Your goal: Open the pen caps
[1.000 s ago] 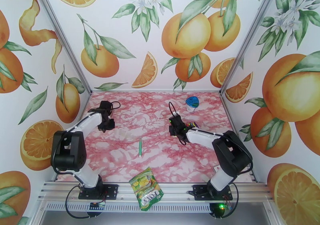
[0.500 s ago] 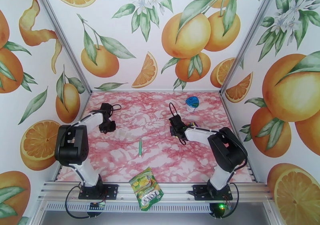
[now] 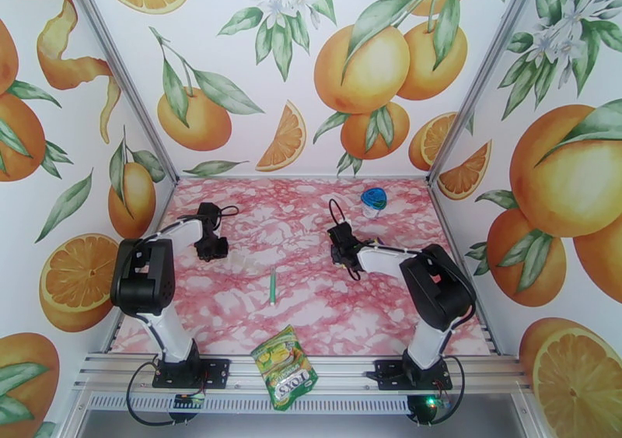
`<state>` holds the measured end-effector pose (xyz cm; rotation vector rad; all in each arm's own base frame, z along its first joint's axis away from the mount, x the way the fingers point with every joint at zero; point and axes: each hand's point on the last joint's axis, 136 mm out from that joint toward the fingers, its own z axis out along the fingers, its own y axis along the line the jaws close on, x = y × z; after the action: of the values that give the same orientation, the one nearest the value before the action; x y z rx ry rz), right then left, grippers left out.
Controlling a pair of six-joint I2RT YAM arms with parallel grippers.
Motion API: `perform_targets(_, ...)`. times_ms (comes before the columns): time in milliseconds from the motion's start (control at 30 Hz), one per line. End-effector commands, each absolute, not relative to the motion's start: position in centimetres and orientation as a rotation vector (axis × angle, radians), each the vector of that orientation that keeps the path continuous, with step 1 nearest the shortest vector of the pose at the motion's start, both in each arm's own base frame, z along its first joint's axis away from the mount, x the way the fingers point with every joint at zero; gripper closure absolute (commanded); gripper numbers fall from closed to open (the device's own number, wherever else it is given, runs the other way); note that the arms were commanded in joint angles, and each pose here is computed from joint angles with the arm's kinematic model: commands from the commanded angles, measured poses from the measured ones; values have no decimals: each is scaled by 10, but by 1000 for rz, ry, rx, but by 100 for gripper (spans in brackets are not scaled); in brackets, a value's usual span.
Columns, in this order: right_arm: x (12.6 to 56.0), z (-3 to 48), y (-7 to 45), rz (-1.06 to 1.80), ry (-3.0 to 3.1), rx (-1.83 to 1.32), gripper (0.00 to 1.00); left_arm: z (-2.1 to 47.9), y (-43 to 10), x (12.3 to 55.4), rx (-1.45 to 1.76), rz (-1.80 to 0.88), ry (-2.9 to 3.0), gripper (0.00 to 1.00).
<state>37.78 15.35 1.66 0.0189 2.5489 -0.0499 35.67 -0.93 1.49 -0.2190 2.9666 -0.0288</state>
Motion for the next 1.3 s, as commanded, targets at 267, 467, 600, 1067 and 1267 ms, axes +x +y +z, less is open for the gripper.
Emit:
perform_targets(267, 380, 7, 144, -116, 2575, 44, 81, 13, -20, 362, -183, -136, 2968, 83)
perform_targets(467, 380, 8, 145, -117, 2579, 44, 77, 15, -21, 362, -177, -145, 2964, 77)
perform_targets(600, 379, 10, 144, -120, 2580, 44, 74, 15, -22, 361, -177, -153, 2965, 76)
perform_targets(1067, 375, 39, 138, -170, 2525, -17, 63, 28, -23, 364, -181, -164, 2932, 69)
perform_targets(1267, 373, 62, 159, -83, 2486, -71, 59, 39, -19, 366, -192, -135, 2906, 68)
